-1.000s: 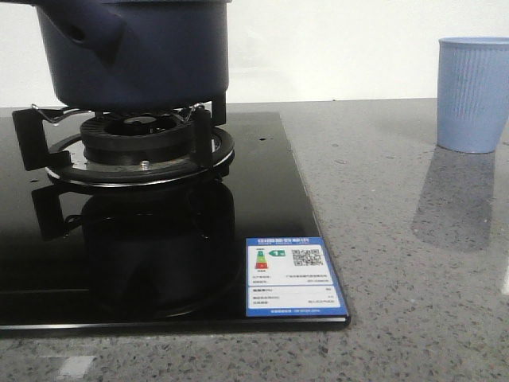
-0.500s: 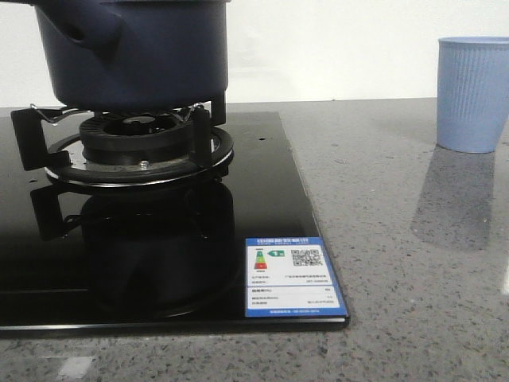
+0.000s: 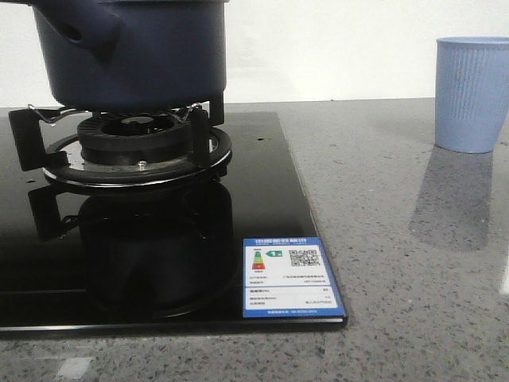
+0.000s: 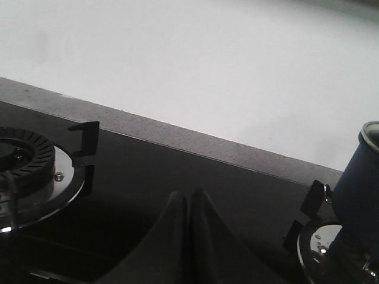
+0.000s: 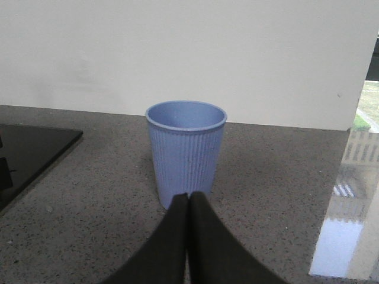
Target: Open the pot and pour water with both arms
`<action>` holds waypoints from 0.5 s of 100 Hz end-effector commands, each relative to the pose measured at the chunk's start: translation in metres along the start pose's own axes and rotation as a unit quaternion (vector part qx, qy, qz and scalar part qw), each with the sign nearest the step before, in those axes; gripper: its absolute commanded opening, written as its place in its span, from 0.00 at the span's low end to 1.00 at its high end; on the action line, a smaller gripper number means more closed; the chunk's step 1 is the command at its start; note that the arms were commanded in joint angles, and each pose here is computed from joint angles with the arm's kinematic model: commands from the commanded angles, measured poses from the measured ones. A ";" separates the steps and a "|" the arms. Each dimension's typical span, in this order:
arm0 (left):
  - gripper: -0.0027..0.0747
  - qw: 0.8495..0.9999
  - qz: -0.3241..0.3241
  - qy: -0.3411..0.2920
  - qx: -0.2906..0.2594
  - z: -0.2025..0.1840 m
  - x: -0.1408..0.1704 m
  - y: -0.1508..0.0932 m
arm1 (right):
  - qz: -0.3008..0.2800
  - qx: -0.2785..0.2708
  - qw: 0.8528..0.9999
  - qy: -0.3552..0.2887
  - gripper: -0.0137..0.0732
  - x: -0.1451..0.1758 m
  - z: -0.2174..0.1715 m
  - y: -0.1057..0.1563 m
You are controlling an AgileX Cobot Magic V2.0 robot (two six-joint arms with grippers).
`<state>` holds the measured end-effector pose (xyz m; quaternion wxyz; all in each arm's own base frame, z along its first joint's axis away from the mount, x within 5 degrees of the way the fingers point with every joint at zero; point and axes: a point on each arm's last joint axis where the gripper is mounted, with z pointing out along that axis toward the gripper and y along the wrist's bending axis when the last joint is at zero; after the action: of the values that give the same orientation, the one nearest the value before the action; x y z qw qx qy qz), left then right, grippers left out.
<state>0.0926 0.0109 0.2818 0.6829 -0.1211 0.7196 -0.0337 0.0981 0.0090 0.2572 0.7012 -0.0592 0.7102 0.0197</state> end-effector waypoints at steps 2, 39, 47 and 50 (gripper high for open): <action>0.01 0.998 0.020 -0.058 0.011 -0.010 0.000 0.000 | 0.002 -0.012 1.000 -0.022 0.08 -0.011 0.000 0.002; 0.01 0.997 0.032 -0.058 0.049 -0.031 0.074 0.012 | 0.002 -0.012 1.000 -0.022 0.08 -0.011 0.000 0.002; 0.01 0.996 0.032 -0.061 0.057 -0.032 0.081 0.013 | 0.002 -0.012 1.000 -0.022 0.08 -0.011 0.000 0.002; 0.01 0.996 0.033 -0.050 0.061 -0.033 0.083 0.012 | 0.002 -0.012 1.000 -0.022 0.08 -0.011 0.000 0.002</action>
<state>0.0563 0.0017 0.2060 0.7101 -0.0619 0.7004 -0.0376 0.0981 0.0090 0.2572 0.7012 -0.0592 0.7102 0.0197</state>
